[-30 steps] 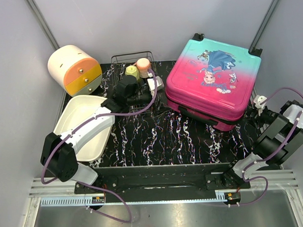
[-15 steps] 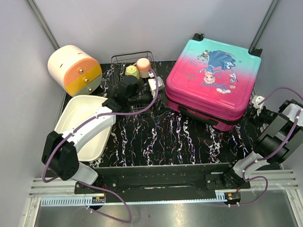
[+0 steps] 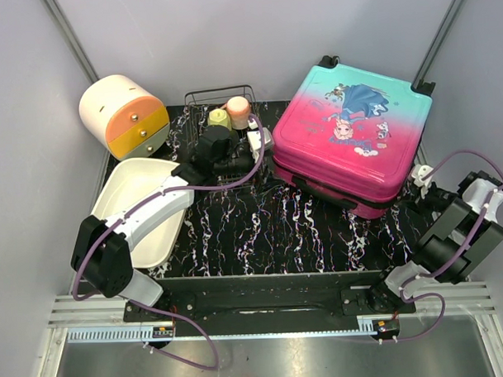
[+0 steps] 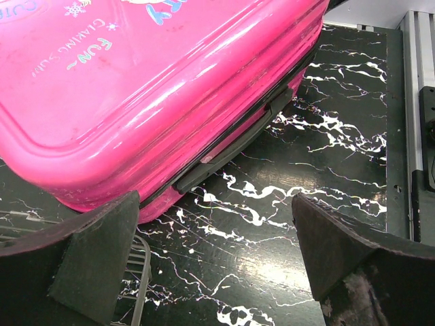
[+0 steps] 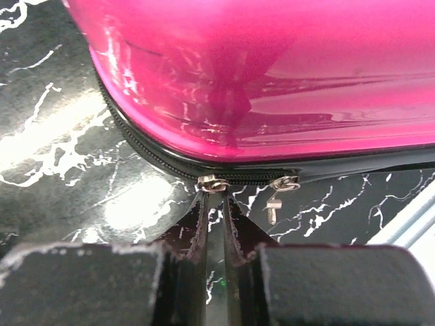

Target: Open, take out, and arrange the luggage

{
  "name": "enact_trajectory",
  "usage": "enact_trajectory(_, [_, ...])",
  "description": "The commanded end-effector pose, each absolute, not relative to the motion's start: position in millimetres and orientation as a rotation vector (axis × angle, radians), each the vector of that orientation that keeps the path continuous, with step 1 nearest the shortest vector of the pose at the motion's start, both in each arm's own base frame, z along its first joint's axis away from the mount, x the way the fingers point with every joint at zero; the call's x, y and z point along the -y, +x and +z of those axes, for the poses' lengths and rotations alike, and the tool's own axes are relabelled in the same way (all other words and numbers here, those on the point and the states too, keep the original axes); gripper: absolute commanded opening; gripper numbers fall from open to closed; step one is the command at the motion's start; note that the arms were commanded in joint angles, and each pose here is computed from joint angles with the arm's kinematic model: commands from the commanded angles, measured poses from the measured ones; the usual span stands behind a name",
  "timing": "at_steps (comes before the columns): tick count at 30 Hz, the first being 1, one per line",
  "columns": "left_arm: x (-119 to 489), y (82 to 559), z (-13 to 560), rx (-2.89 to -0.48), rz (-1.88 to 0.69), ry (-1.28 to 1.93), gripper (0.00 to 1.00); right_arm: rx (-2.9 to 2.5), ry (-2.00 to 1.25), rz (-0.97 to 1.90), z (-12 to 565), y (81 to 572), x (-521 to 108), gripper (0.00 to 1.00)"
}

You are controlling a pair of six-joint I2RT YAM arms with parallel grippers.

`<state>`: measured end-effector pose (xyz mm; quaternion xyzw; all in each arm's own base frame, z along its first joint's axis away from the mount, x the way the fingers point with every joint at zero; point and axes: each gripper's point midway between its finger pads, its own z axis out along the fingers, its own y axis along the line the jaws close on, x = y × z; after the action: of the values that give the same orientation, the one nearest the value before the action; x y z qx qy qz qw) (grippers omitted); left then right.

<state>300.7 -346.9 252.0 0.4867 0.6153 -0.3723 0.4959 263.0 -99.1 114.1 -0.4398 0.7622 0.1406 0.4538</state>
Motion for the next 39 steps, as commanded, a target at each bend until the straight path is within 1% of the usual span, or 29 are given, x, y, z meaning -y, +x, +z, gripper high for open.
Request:
enact_trajectory(1, [350, 303, 280, -1.394, -0.896, 1.162, 0.98, -1.845, -1.131, 0.426, 124, 237, 68, 0.0])
enact_trajectory(7, [347, 302, 274, -1.423, -0.886, 1.151, 0.98, -1.879, -1.123, 0.5, 121, 213, 49, 0.0])
enact_trajectory(14, [346, 301, 271, -1.437, -0.887, 1.144, 0.97, -1.876, -1.145, 0.508, 118, 194, 31, 0.0])
enact_trajectory(15, [345, 301, 271, -1.437, -0.887, 1.142, 0.97, -1.891, -1.131, 0.502, 119, 195, 33, 0.02])
enact_trajectory(16, [345, 301, 270, -1.44, -0.889, 1.143, 0.97, -1.904, -1.121, 0.488, 122, 198, 38, 0.12])
enact_trajectory(18, [346, 299, 270, -1.442, -0.899, 1.142, 0.97, -1.945, -1.065, 0.496, 125, 201, 44, 0.19])
enact_trajectory(19, [346, 299, 270, -1.441, -0.901, 1.142, 0.97, -1.956, -1.053, 0.485, 130, 205, 50, 0.27])
enact_trajectory(21, [346, 299, 271, -1.438, -0.903, 1.139, 0.97, -1.985, -1.012, 0.469, 134, 206, 59, 0.32])
enact_trajectory(25, [346, 300, 270, -1.444, -0.902, 1.137, 0.97, -2.023, -0.94, 0.465, 134, 208, 68, 0.49])
enact_trajectory(26, [346, 299, 270, -1.444, -0.903, 1.134, 0.97, -2.017, -0.927, 0.433, 135, 214, 72, 0.57])
enact_trajectory(29, [345, 301, 267, -1.455, -0.902, 1.126, 0.97, -1.979, -0.863, 0.41, 137, 222, 70, 0.62])
enact_trajectory(33, [346, 302, 266, -1.466, -0.902, 1.118, 0.97, -1.989, -0.78, 0.416, 129, 222, 64, 0.63])
enact_trajectory(39, [347, 305, 264, -1.49, -0.911, 1.095, 0.97, -2.019, -0.668, 0.339, 121, 236, 69, 0.64])
